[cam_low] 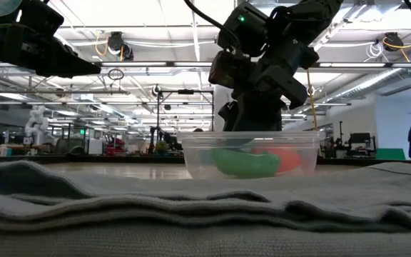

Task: Pick and placing Produce into tupperware
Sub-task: Put the red strawberry into the transparent bin

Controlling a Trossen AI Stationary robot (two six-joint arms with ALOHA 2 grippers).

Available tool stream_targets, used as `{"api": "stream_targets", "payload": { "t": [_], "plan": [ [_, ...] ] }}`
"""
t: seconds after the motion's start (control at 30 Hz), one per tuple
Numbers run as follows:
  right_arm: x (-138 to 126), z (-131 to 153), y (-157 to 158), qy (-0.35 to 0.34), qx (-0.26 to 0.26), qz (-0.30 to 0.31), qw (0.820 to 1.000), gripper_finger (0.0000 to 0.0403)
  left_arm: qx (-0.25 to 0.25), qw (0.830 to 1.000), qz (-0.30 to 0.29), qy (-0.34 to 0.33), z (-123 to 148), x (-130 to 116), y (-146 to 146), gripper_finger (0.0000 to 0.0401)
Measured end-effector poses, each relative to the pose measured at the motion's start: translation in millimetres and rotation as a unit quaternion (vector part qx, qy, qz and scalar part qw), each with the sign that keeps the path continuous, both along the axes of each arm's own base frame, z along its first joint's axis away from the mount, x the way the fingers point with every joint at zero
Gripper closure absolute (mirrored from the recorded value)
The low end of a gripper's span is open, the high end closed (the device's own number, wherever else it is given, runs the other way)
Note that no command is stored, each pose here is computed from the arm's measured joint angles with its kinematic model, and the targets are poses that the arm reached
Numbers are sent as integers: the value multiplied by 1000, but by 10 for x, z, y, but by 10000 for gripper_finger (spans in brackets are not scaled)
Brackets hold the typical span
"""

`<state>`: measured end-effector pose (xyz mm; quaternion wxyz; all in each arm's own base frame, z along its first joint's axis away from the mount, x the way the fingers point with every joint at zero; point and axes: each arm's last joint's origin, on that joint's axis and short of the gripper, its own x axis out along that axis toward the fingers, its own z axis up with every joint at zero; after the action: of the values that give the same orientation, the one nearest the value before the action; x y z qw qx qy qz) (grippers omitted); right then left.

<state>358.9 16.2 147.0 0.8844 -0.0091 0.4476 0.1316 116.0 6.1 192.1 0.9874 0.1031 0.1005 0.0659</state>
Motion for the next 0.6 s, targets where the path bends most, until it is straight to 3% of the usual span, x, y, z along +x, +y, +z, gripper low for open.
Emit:
{"api": "stream_targets", "payload": {
  "t": [0.33,0.6],
  "plan": [
    [0,0,-1,0,0,1,1000,246,0,1000,0,0,0,0,0,400],
    [9,29,-3,-8,5,-11,1000,230,0,1000,0,0,0,0,0,400]
  ]
}}
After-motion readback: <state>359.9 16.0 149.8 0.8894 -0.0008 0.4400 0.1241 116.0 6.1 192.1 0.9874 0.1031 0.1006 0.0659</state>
